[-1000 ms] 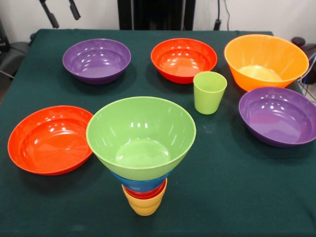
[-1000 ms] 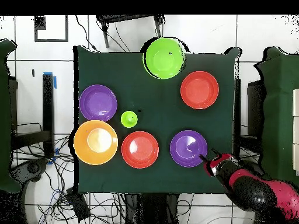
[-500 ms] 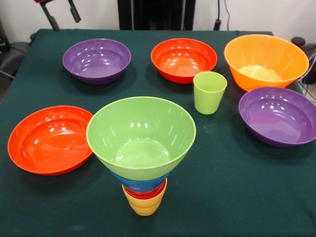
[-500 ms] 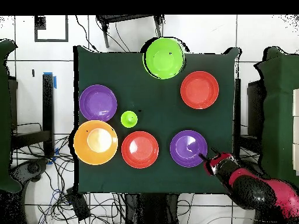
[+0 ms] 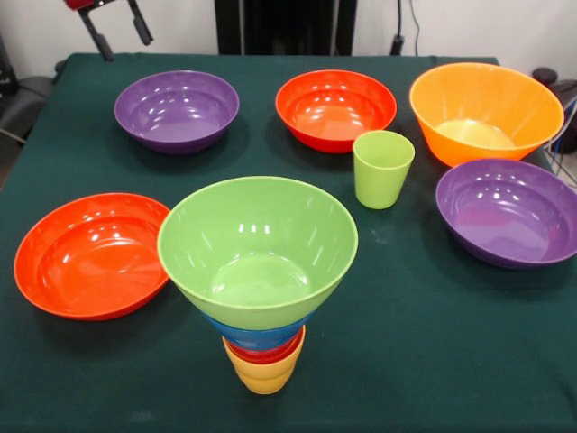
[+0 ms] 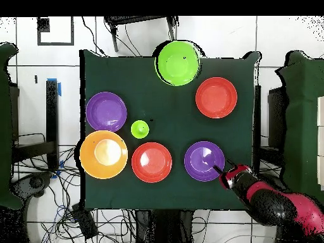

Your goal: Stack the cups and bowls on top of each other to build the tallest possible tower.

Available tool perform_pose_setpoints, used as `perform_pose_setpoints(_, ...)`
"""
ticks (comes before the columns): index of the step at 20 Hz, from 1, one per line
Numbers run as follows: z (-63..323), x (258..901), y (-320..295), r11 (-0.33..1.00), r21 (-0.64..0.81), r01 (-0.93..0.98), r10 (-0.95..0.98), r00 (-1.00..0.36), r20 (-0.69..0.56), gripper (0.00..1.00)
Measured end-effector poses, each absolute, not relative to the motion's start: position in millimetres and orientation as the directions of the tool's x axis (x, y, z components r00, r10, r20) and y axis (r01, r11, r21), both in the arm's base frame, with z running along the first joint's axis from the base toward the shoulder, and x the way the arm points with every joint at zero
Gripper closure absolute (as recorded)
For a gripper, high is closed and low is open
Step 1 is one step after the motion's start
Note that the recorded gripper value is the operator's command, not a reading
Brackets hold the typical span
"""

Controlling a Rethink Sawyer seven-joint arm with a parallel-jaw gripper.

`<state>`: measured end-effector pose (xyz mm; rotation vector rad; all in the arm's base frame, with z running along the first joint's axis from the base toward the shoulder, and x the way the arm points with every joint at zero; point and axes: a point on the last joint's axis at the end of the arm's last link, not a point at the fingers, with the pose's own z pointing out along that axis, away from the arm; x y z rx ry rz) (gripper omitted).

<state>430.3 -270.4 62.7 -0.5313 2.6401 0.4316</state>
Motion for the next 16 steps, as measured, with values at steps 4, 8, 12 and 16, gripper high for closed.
perform_pose_setpoints(4,62.3,433.4,-270.1,0.879,0.211,-0.428,-0.302,-0.841,-0.449,0.0)
perform_pose_setpoints(8,62.0,437.7,-270.7,0.879,0.205,-0.43,-0.305,-0.839,-0.45,0.0)
perform_pose_setpoints(12,59.9,443.8,-271.3,0.88,0.205,-0.428,-0.301,-0.837,-0.456,0.0)
perform_pose_setpoints(16,57.8,448.6,-271.2,0.881,0.207,-0.426,-0.296,-0.836,-0.462,0.0)
